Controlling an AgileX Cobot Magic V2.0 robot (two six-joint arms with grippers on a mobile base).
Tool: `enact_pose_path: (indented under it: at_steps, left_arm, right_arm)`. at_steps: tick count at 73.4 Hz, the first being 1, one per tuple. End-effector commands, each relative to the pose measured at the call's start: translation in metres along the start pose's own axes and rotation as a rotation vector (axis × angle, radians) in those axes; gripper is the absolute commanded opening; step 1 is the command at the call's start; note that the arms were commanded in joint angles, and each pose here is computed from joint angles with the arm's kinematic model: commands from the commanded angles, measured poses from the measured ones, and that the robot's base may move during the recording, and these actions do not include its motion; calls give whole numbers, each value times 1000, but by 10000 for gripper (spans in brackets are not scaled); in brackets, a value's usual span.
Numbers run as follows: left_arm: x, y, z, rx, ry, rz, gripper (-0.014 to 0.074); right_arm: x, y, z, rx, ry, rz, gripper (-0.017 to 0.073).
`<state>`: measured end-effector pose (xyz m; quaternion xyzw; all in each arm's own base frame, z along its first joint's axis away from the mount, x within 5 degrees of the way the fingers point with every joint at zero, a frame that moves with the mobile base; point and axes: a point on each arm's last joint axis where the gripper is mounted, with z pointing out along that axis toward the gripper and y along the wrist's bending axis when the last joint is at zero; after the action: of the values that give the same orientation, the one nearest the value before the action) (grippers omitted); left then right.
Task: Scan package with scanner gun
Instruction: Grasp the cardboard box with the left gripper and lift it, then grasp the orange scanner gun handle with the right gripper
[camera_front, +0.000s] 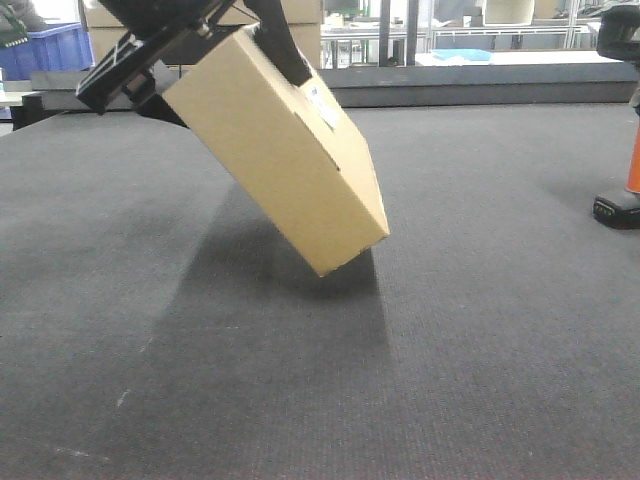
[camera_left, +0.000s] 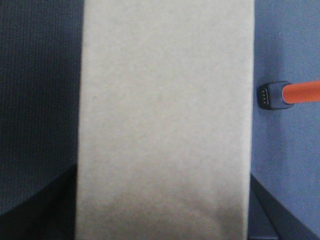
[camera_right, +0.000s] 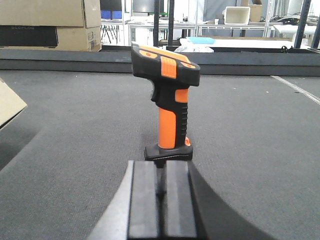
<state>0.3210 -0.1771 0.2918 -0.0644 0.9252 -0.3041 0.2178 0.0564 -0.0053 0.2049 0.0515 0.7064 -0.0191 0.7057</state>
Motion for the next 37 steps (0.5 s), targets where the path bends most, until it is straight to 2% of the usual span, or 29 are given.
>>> enact_pose_path:
  at_steps: [1, 13, 18, 26, 37]
  left_arm:
    - [-3, -6, -3, 32, -47, -11, -111]
    - [-4, -2, 4, 19, -33, -19, -111]
    - [-4, -1, 6, 16, -28, -23, -111]
    - [-3, -1, 7, 14, -23, -26, -111]
    - [-3, -1, 7, 14, -23, -26, -111]
  right_arm:
    - [-2, 0, 0, -1, -17, -12, -169]
    - [-4, 0, 0, 1, -49, -12, -169]
    - [-11, -1, -1, 5, -125, 13, -169]
    - [-26, -2, -4, 16, -284, 14, -169]
    - [-41, 0, -7, 8, -278, 14, -169]
